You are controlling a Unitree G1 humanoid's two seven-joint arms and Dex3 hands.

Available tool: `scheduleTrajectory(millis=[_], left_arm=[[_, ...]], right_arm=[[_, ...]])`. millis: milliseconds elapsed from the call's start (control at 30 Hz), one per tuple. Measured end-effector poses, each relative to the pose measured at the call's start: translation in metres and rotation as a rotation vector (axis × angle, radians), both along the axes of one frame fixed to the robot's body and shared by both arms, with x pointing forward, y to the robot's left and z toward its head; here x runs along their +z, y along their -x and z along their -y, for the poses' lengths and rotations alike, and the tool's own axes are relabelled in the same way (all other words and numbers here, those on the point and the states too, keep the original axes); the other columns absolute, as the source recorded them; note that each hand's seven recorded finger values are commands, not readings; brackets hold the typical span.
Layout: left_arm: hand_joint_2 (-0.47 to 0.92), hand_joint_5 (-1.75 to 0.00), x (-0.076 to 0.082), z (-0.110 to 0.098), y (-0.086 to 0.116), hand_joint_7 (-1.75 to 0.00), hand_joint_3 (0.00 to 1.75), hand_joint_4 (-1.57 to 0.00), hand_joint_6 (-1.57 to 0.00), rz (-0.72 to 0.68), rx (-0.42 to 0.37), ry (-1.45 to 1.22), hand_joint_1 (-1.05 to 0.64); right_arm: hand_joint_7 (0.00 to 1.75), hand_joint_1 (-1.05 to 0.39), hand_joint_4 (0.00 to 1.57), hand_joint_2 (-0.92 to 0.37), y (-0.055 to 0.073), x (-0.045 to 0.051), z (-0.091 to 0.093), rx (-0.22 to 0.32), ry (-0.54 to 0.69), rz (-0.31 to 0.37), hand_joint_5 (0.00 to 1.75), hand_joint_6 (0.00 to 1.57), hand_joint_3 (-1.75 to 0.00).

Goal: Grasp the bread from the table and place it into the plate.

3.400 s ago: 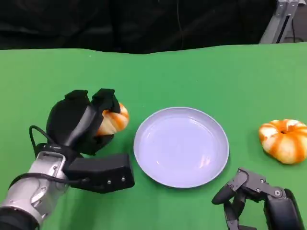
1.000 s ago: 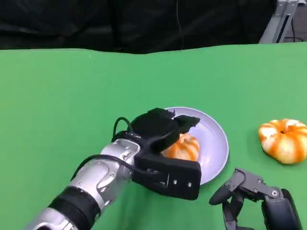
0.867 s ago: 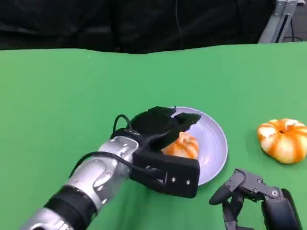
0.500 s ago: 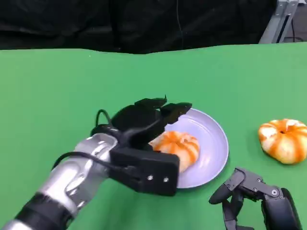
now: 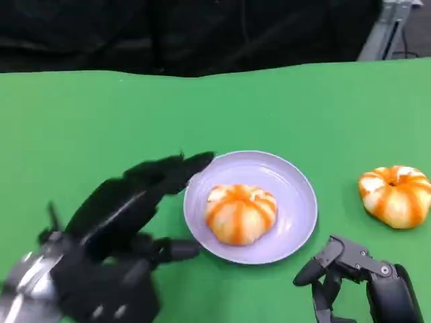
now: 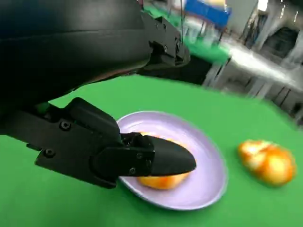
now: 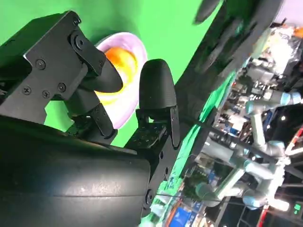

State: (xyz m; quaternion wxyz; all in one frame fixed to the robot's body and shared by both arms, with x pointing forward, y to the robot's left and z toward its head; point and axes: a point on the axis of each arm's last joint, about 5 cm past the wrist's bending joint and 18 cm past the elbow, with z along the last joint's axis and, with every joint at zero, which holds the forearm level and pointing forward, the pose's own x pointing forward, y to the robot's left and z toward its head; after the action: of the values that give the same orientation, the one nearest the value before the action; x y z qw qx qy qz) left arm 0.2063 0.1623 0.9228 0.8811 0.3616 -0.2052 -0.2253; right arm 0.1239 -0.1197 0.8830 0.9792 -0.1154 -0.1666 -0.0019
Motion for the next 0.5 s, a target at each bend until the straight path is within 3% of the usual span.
scheduleTrajectory(millis=[67, 167, 200, 233, 300, 333, 433, 500], left_arm=[[0.92, -0.6, -0.005, -0.006, 0.006, -0.15, 0.23, -0.42, -0.53, -0.006, 0.025, 0.03, -0.46], [0.92, -0.68, -0.011, -0.013, 0.019, -0.17, 0.21, -0.46, -0.6, 0.021, 0.051, 0.148, -0.42], [0.88, -0.85, -0.013, -0.013, 0.021, -0.29, 0.24, -0.63, -0.81, 0.026, 0.052, 0.166, -0.21], [0.75, -1.05, -0.015, -0.014, 0.023, -0.43, 0.49, -0.73, -0.94, 0.023, 0.059, 0.206, -0.06], [0.59, -1.16, -0.021, -0.013, 0.028, -0.54, 0.78, -0.78, -0.99, 0.015, 0.096, 0.367, 0.02], [0.49, -1.28, -0.024, -0.011, 0.031, -0.68, 1.04, -0.87, -1.02, 0.012, 0.11, 0.429, 0.08], [0.39, -1.45, -0.031, -0.011, 0.038, -1.04, 1.33, -0.94, -0.95, -0.014, 0.16, 0.54, 0.1], [0.38, -1.54, -0.036, -0.01, 0.044, -1.22, 1.43, -0.94, -0.91, -0.032, 0.199, 0.576, 0.09]], right_arm=[[1.33, 0.06, 0.91, -0.27, 0.0, 0.0003, 0.0, 0.002, 0.003, 0.003, 1.72, 0.84, -1.42], [1.33, 0.06, 0.91, -0.27, 0.001, 0.0001, 0.0, 0.005, 0.004, 0.004, 1.72, 0.84, -1.41], [1.32, 0.06, 0.9, -0.28, 0.001, -0.0001, 0.0, 0.004, 0.004, 0.003, 1.71, 0.84, -1.41], [1.32, 0.06, 0.9, -0.28, 0.001, 0.0, 0.0, 0.005, 0.005, 0.003, 1.71, 0.84, -1.4], [1.32, 0.05, 0.9, -0.28, 0.001, 0.0001, 0.0, 0.003, 0.004, 0.005, 1.71, 0.84, -1.39], [1.32, 0.05, 0.9, -0.29, 0.001, 0.0002, 0.0, 0.003, 0.004, 0.006, 1.71, 0.84, -1.39], [1.32, 0.04, 0.89, -0.29, 0.001, 0.0005, 0.001, 0.003, 0.001, 0.009, 1.72, 0.83, -1.39], [1.32, 0.04, 0.89, -0.29, 0.001, 0.0005, 0.001, 0.002, 0.0, 0.008, 1.72, 0.83, -1.4]])
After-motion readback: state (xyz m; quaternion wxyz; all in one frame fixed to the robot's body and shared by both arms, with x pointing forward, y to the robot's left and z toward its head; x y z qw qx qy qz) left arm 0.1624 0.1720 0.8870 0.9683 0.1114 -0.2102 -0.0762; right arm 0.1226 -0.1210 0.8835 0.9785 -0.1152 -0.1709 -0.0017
